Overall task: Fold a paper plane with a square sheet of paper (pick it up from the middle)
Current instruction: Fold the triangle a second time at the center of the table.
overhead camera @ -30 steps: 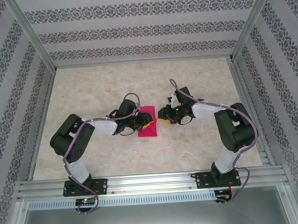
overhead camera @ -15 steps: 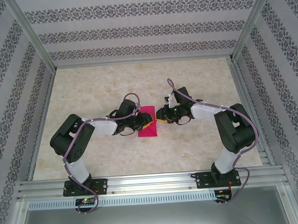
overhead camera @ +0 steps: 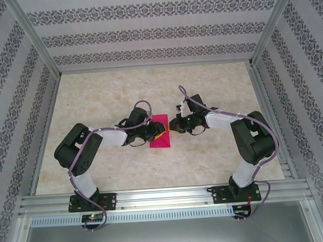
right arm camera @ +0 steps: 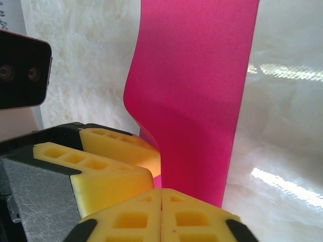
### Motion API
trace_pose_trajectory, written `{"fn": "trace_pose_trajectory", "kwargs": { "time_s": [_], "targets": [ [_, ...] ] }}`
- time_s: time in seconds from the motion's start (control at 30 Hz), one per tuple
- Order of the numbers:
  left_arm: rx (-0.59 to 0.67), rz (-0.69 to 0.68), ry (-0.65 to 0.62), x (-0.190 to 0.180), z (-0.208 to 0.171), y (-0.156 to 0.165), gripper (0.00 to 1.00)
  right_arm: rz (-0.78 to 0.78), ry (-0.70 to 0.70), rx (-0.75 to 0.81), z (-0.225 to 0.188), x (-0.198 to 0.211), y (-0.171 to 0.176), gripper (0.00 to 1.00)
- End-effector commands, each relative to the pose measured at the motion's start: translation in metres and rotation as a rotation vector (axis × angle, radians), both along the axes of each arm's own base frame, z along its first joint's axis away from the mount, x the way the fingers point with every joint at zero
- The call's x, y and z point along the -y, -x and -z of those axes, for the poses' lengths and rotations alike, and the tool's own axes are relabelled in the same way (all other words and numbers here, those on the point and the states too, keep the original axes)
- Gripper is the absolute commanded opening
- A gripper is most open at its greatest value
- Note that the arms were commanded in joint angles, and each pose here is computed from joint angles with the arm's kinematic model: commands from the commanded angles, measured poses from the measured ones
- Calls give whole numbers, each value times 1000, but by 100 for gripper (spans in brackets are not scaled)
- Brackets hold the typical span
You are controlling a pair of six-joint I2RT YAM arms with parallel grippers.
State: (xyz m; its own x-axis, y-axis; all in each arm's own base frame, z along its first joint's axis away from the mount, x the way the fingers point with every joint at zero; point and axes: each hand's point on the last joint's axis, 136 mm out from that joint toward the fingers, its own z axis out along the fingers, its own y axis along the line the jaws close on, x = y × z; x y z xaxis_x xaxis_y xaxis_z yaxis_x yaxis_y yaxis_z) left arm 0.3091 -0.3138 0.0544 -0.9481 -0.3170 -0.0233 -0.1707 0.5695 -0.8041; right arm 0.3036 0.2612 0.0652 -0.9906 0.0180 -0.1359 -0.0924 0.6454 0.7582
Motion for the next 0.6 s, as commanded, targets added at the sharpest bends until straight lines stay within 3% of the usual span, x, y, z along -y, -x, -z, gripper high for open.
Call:
{"fn": "trace_pose_trajectory", "kwargs": {
  "time_s": [0.0,0.57],
  "targets": [
    [20,-12,10,-4,-10,-1,34,-37,3,45,-4,-7,-5,2],
    [28,-139,-362,-101,-2,22,34,-299,-39,175,-24,-55,34,0]
  ]
}}
